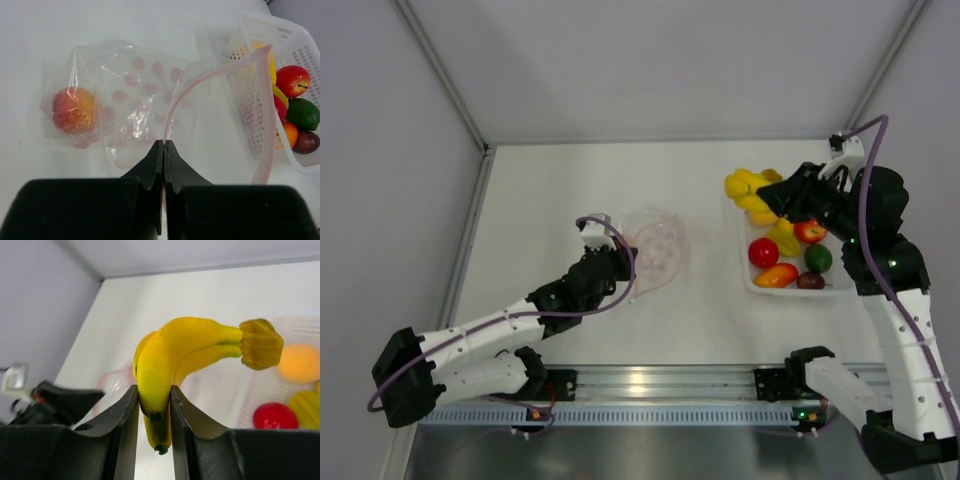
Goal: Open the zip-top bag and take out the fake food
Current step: Place the fake fruit in the bin.
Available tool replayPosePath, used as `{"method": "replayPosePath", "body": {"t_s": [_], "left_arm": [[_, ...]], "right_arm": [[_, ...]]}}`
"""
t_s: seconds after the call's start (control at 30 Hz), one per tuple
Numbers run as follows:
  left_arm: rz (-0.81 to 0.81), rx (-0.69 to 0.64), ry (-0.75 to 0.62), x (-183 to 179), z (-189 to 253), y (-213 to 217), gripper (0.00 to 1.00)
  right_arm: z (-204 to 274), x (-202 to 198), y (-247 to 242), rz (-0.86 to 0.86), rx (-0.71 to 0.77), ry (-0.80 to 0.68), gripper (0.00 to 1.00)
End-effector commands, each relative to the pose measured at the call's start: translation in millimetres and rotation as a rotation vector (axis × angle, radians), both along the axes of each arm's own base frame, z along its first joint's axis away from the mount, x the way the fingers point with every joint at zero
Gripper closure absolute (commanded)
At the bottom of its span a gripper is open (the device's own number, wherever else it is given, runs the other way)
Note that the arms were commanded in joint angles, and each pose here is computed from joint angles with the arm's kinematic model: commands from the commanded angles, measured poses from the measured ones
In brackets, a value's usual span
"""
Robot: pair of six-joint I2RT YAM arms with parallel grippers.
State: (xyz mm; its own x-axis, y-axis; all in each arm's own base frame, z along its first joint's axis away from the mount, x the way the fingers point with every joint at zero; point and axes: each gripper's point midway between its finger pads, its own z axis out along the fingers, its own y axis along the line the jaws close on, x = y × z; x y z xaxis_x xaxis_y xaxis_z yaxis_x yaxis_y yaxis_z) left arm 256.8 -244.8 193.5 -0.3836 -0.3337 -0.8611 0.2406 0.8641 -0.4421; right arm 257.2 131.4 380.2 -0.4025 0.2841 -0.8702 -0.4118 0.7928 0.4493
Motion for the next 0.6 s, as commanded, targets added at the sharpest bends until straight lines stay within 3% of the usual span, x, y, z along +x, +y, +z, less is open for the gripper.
{"method": "replayPosePath", "body": {"t_s": [0.0, 0.1, 0.23, 0.57], "left_arm": [[-0.015, -0.038, -0.024, -0.2, 16.5, -2.0, 1.0], [-0.022, -0.034, -0.026, 0.0, 17.4, -3.1, 1.0], [-0.032, -0.038, -0.033, -1.3, 20.9, -3.7, 1.0], [-0.064, -0.05, -0.04, -6.6, 24.7, -4.6, 1.0]], "right_arm": [[-18.9, 37.8, -65.3, -0.349, -0.073, -0.028, 1.0], [-15.4, 56.9, -81.7, -0.419, -0.066, -0.143, 1.0], [-42.7, 73.6, -107.4, -0.559, -0.098, -0.183, 1.0], [-87.1, 101.7, -119.4, -0.579, -0.123, -0.303, 1.0]]}}
